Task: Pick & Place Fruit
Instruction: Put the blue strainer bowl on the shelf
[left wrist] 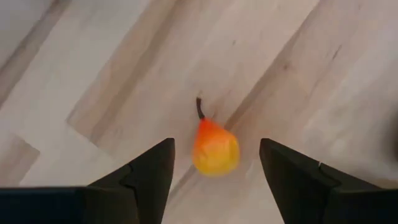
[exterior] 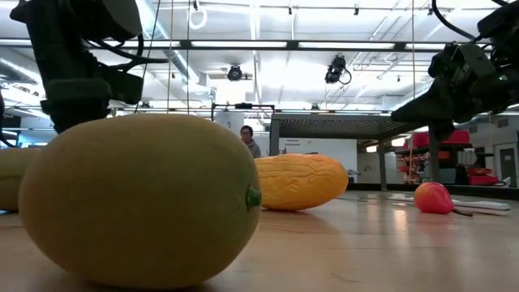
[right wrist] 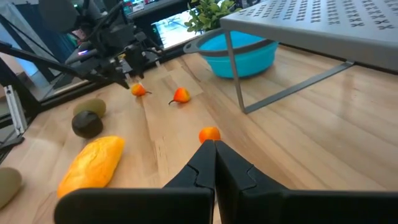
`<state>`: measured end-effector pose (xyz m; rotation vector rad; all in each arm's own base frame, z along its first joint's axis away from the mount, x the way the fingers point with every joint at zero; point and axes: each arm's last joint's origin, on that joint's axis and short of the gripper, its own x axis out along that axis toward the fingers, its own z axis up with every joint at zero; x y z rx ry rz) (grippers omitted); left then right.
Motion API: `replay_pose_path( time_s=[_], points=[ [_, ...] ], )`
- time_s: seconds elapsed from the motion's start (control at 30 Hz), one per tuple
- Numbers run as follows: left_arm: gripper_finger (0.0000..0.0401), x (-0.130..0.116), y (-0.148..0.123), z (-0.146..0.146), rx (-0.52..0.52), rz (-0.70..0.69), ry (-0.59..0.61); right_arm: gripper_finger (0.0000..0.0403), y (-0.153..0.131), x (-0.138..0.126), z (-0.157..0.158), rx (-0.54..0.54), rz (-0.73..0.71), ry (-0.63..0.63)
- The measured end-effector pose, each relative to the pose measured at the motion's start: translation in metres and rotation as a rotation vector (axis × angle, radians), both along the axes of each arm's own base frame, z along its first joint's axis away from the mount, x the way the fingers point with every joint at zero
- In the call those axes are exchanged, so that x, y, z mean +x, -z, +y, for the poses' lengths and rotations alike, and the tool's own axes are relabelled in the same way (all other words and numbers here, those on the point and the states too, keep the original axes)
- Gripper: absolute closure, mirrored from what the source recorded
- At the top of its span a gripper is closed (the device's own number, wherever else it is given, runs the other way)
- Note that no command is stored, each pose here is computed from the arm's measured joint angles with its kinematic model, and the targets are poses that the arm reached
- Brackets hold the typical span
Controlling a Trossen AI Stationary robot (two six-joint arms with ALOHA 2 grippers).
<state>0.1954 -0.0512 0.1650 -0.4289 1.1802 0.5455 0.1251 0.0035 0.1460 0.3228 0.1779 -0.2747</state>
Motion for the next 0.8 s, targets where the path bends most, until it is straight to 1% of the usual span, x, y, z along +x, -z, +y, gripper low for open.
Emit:
replay_pose_path(
  time_s=[0.1,0.23,0.5,0.6,0.67,0.8],
  points=[
    [0.0149,-0.001,0.000,0.000,-0.010,0.007,-0.031,0.0400,0.000,0.000,0.000,-0.001,0.000,0.005],
    [0.0149,-0.005,0.000,0.002,0.040,0.026,-0.071,0.0400,0.000,0.000,0.000,-0.001,0.001,0.005],
    [0.0149,-0.004,0.000,0.002,0.036,0.010,-0.071,0.0400,0.000,0.000,0.000,0.000,0.001,-0.002],
    [0.0149,-0.001,-0.001,0.001,0.043,-0.020,-0.062,0.0400,0.000,0.000,0.000,0.000,0.002,-0.002],
    [0.0149,0.001,-0.003,0.002,0.066,-0.058,-0.043,0.0400,0.000,0.000,0.000,0.000,0.002,-0.002],
    [0.0149,0.006,-0.014,0.009,0.176,-0.107,-0.035,0.0400,0.000,0.000,-0.001,-0.006,0.001,0.025]
  ],
)
